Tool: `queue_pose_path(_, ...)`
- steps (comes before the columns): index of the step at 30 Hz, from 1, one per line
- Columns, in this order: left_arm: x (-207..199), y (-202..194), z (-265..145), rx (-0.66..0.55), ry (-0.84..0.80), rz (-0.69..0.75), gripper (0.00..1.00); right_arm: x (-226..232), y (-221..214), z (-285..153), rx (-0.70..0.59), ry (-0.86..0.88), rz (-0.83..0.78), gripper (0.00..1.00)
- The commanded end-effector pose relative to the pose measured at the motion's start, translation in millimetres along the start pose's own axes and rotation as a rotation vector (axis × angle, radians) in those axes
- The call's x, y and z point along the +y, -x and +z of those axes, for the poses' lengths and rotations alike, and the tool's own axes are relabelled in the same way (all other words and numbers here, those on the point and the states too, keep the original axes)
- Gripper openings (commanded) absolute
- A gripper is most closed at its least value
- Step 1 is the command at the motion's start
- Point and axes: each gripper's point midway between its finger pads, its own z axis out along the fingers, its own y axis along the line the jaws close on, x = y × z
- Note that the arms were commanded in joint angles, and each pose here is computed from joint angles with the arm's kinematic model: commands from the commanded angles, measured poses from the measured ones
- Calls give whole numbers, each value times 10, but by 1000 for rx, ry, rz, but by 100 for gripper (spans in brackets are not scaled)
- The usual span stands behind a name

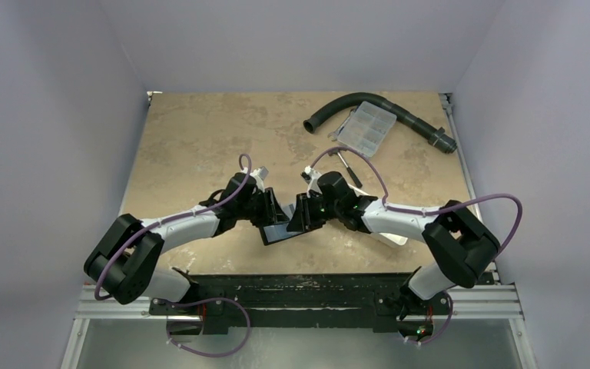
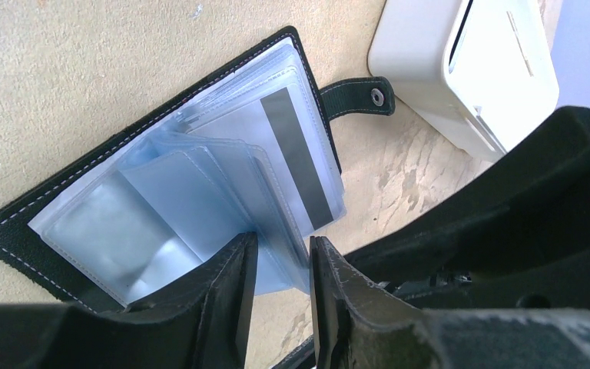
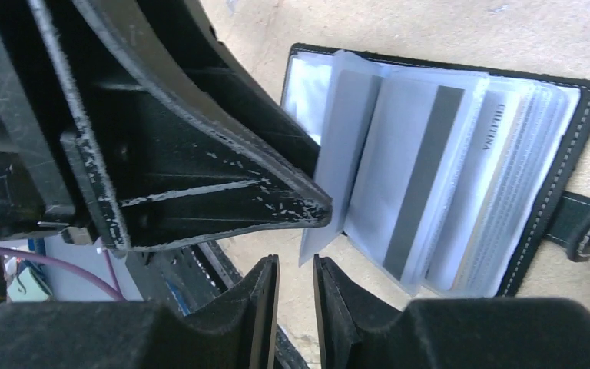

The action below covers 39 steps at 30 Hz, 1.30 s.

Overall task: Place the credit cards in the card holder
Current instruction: Turn over the card slot in the card holder.

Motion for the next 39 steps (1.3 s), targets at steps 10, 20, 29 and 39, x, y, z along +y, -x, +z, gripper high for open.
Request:
queue_pose_path(10,-101,103,3,-26,-21,33,34,157,140,56,-47,43,-42,24)
queue_pose_path(20,-117,112,-8,-27,-22,35,34,37,89,100,-33,-11,-36,10)
queue_pose_path(29,-154,269,-249,-66,54,114,47,-107,80,115,-35,-81,-47,0)
queue_pose_path(39,-198,434,-693,-168,122,151,61,-123,107,121,-31,-96,-68,4)
